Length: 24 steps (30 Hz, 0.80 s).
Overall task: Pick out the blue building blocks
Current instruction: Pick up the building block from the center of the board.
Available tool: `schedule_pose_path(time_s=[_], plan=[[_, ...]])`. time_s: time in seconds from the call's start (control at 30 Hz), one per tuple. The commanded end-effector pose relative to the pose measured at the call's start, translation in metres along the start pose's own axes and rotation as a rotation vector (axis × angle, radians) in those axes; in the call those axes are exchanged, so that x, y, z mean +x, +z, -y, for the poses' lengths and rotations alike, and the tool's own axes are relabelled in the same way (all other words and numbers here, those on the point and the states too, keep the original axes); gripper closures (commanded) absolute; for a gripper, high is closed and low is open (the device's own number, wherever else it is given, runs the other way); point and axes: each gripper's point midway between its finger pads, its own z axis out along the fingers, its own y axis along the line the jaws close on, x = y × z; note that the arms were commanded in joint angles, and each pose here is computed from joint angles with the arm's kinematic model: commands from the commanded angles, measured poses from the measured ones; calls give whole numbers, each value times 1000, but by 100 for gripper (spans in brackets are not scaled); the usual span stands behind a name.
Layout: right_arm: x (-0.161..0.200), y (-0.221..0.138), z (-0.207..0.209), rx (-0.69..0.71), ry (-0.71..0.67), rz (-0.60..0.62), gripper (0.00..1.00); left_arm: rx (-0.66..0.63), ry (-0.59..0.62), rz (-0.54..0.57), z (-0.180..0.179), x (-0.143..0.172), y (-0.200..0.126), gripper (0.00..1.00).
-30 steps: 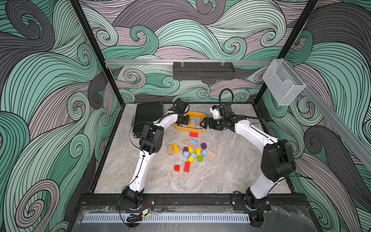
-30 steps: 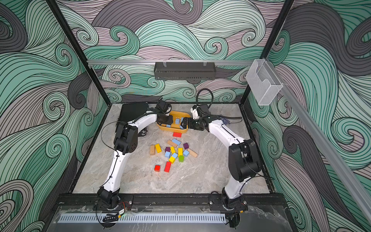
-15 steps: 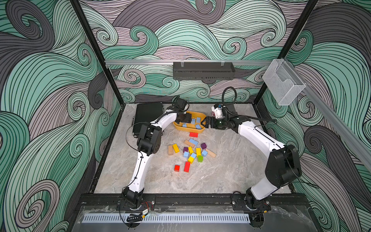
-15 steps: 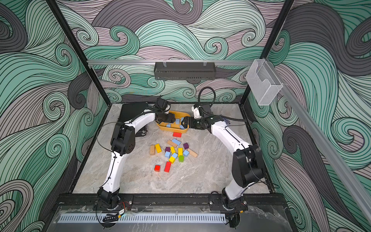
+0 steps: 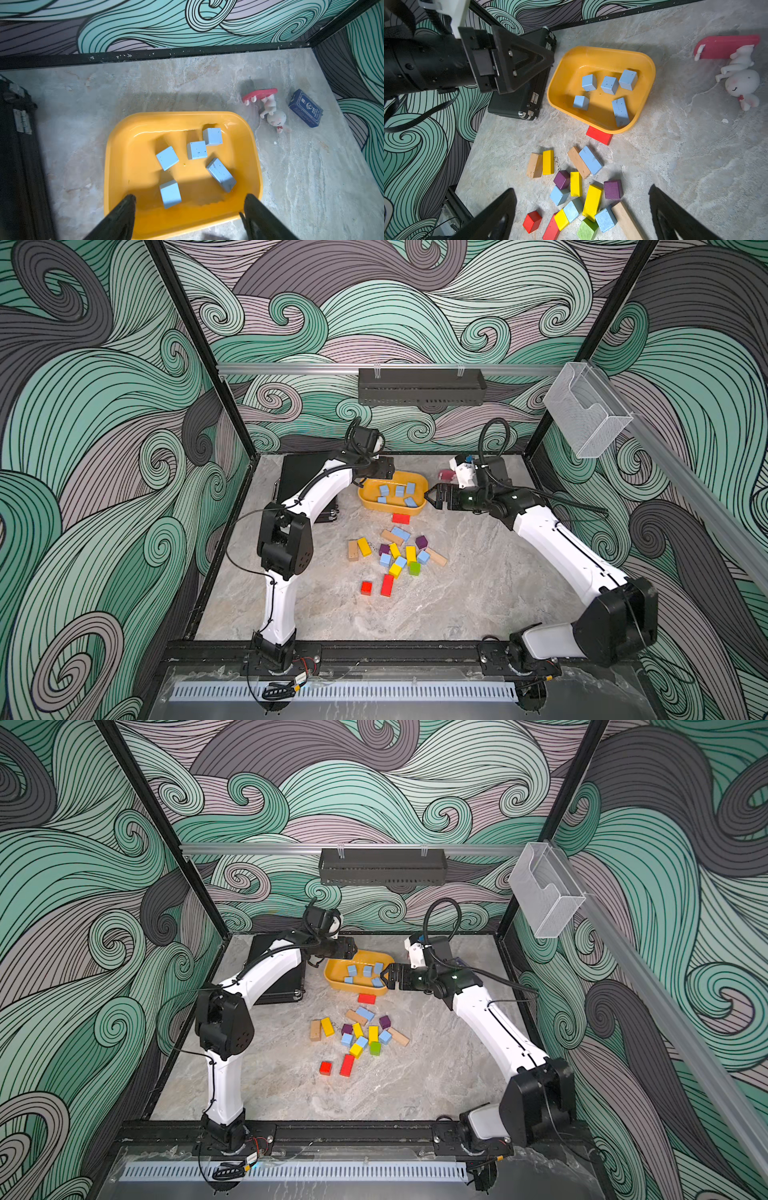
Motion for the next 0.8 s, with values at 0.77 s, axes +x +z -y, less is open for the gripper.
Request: schedule_pose_path(time_s=[0.77], plan=[[70, -53, -4, -43, -11, -15, 1, -74, 137, 49, 9, 78, -140, 21]])
